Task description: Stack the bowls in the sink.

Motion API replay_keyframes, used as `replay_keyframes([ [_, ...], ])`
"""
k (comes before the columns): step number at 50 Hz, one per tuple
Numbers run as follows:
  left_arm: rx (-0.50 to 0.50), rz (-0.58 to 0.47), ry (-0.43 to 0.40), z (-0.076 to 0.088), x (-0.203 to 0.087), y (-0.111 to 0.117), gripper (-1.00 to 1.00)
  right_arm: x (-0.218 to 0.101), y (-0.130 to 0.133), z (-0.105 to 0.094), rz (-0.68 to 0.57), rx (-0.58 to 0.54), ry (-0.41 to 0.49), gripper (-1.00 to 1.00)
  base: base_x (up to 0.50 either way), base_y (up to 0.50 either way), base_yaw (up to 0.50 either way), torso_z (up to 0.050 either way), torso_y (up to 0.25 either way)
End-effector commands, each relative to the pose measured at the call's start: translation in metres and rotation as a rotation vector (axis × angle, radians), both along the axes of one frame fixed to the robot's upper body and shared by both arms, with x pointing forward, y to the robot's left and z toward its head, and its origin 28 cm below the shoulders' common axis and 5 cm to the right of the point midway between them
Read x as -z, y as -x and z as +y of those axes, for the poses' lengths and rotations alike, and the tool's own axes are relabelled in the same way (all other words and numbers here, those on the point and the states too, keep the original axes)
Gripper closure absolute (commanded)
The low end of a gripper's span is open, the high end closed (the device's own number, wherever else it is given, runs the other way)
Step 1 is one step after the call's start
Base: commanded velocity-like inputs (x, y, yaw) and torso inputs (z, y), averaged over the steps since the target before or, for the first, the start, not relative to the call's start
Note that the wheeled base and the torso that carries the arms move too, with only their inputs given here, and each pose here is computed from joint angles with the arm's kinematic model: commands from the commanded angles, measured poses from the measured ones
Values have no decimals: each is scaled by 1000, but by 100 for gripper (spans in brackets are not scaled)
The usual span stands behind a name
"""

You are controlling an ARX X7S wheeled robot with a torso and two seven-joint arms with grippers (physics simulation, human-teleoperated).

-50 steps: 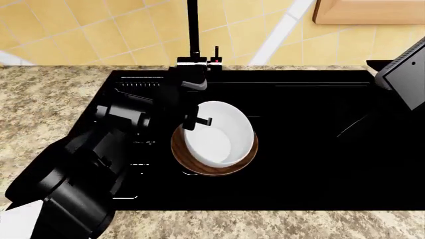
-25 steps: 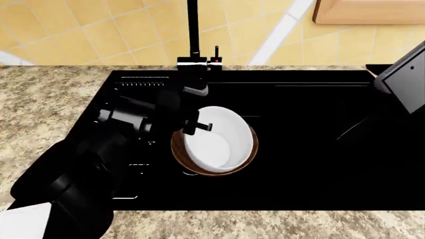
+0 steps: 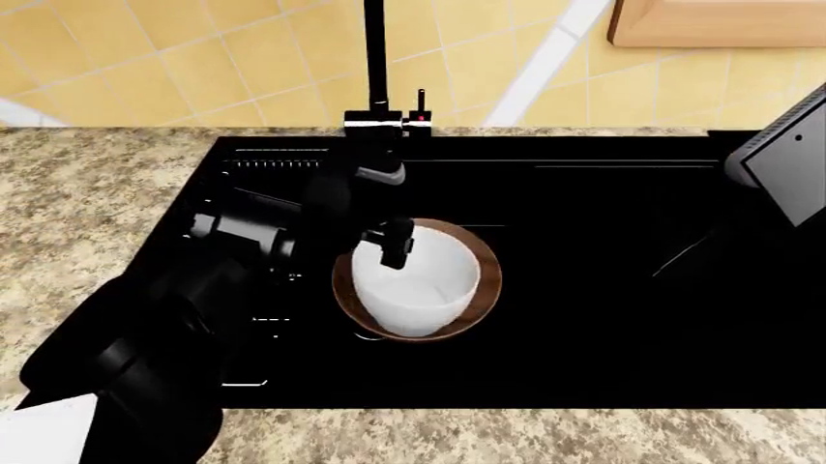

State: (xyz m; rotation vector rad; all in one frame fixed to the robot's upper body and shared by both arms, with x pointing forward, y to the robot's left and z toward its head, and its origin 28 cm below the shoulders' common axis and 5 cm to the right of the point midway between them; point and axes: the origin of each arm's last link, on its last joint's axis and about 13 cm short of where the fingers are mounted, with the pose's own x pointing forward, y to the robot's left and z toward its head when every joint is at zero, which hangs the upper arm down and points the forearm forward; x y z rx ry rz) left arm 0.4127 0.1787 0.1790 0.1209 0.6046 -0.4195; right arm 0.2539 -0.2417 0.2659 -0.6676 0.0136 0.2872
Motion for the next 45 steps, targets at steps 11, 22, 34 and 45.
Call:
replay_keyframes([
  [11,-3,-89,18,5,-36,-8,-100,-2,-1,3,-8,-9,-4,-100,0,0,0,0,0],
  [22,-10,-154,30,19,-58,-12,-100,-3,-6,6,-21,-16,-14,-100,0,0,0,0,0],
  [34,-17,-230,44,46,-77,3,-100,-4,-17,14,-42,-21,-29,-100,0,0,0,0,0],
  [45,-50,-285,56,76,-86,32,-100,-11,-19,13,-76,34,-53,-100,0,0,0,0,0],
])
